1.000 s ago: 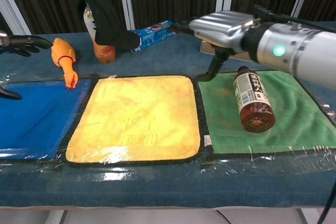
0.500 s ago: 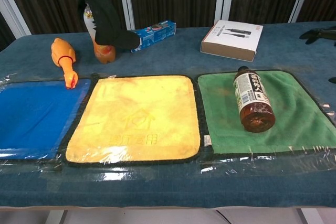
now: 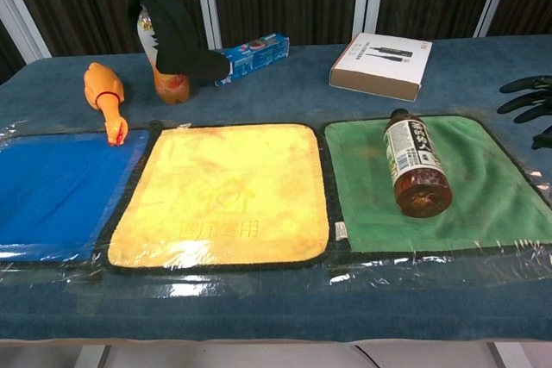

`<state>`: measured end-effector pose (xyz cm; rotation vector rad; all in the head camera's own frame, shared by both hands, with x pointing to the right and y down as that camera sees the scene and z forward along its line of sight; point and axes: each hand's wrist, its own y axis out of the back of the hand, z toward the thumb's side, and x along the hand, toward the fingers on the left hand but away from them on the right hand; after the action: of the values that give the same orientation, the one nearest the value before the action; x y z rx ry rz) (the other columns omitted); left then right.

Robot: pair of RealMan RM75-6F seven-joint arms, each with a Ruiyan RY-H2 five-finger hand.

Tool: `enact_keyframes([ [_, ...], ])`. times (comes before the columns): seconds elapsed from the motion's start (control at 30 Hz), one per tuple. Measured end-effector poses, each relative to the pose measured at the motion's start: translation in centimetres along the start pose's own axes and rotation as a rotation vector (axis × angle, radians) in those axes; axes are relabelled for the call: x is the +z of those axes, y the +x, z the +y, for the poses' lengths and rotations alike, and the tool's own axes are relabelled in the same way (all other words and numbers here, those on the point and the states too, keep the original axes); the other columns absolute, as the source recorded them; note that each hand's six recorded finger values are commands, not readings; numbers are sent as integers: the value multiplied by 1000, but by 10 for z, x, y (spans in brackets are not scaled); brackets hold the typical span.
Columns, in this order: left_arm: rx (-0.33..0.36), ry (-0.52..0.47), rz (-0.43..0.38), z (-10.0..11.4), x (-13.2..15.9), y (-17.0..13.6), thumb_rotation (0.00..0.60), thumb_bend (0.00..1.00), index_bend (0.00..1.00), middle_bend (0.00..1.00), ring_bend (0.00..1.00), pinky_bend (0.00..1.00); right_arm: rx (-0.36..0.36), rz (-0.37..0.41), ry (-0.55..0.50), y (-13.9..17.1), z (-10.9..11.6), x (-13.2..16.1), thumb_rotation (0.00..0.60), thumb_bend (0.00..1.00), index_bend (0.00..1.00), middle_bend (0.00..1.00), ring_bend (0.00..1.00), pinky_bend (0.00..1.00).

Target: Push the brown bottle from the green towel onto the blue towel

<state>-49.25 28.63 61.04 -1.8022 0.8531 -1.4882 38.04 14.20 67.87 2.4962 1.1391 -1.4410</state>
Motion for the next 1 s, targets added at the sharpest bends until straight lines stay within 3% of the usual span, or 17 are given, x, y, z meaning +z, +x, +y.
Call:
enact_keyframes([
  [0.17,-18,-3,11,-2,-1,0,600,38,0,0,0,81,92,-9,-175,-16,-9,5,600,290,76,123,100,247],
  [0.43,-15,0,19,-1,-4,0,600,37,0,0,0,81,207,-36,-225,-38,-25,12,600,290,75,136,101,246],
  [0.73,-35,-14,18,-2,-4,1,600,38,0,0,0,81,256,-49,-308,-47,-33,14,600,290,53,141,100,245],
  [1.0,-35,-5,26,-3,-6,3,600,38,0,0,0,81,255,-37,-350,-58,-35,21,600,290,49,141,100,205],
])
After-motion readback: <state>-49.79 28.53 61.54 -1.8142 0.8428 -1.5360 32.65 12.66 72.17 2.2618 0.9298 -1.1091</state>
